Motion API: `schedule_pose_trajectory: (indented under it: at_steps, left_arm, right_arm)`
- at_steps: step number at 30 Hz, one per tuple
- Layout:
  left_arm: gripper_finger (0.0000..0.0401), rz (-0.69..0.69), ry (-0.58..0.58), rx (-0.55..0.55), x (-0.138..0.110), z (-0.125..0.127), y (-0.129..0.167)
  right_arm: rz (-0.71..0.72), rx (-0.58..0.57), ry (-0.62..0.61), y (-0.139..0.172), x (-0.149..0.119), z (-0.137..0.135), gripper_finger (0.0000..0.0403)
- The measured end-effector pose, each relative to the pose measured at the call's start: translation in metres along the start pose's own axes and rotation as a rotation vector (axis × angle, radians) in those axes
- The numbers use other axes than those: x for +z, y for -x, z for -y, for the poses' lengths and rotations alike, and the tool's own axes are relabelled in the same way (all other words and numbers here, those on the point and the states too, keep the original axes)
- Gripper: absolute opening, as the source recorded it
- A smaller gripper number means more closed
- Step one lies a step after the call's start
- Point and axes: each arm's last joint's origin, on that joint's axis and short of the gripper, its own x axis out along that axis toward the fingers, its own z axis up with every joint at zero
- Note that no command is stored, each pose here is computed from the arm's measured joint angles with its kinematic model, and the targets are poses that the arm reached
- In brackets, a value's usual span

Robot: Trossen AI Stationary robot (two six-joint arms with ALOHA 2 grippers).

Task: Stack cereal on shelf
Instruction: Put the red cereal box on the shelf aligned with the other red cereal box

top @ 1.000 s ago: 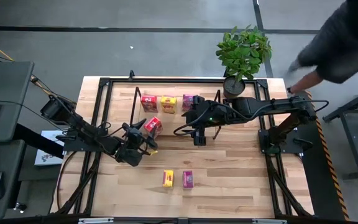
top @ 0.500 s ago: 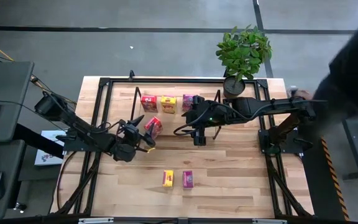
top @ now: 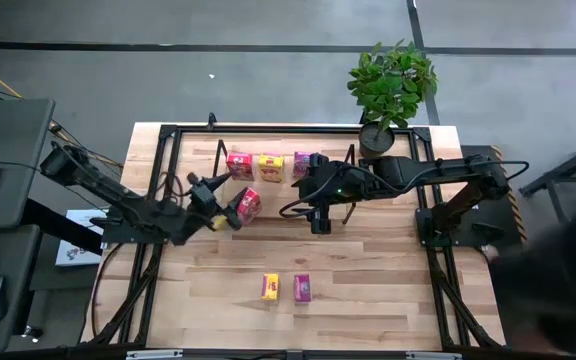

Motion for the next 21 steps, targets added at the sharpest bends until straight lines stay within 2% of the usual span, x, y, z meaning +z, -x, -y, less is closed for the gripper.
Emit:
schedule_pose_trajectory:
  at_steps: [3, 7, 8, 10, 14, 16, 20, 21]
  left_arm:
    - [0.0271, 0.085, -0.014, -0.31, 0.013, -0.005, -0.003]
    - [0.0271, 0.154, -0.004, -0.924, 0.02, -0.01, -0.001]
    - [0.027, 0.153, 0.027, -1.032, 0.021, -0.011, 0.001]
    - [0.0264, 0.144, 0.077, -1.163, 0.024, -0.012, 0.006]
    - [0.0214, 0.109, 0.073, -1.24, 0.024, -0.011, 0.022]
    - [0.0164, 0.083, 0.036, -1.213, 0.022, -0.01, 0.03]
    - [0.0033, 0.113, -0.061, -1.11, 0.023, -0.008, 0.049]
    - [0.0017, 0.127, -0.08, -1.081, 0.024, -0.008, 0.053]
  right_arm:
    - [0.01, -0.001, -0.002, 0.0, 0.001, 0.0, 0.0271]
    - [0.01, 0.006, -0.002, 0.0, 0.001, 0.0, 0.0271]
    - [0.008, 0.013, -0.002, 0.0, 0.001, 0.0, 0.0271]
    - [0.005, 0.032, -0.001, 0.0, 0.0, -0.001, 0.0271]
    - [0.002, 0.068, -0.003, -0.004, 0.0, -0.003, 0.0271]
    - [-0.023, 0.083, -0.015, -0.012, -0.002, -0.005, 0.0271]
    - [-0.086, 0.121, -0.007, -0.041, -0.009, -0.015, 0.0269]
    - [-0.112, 0.124, -0.001, -0.051, -0.012, -0.019, 0.0266]
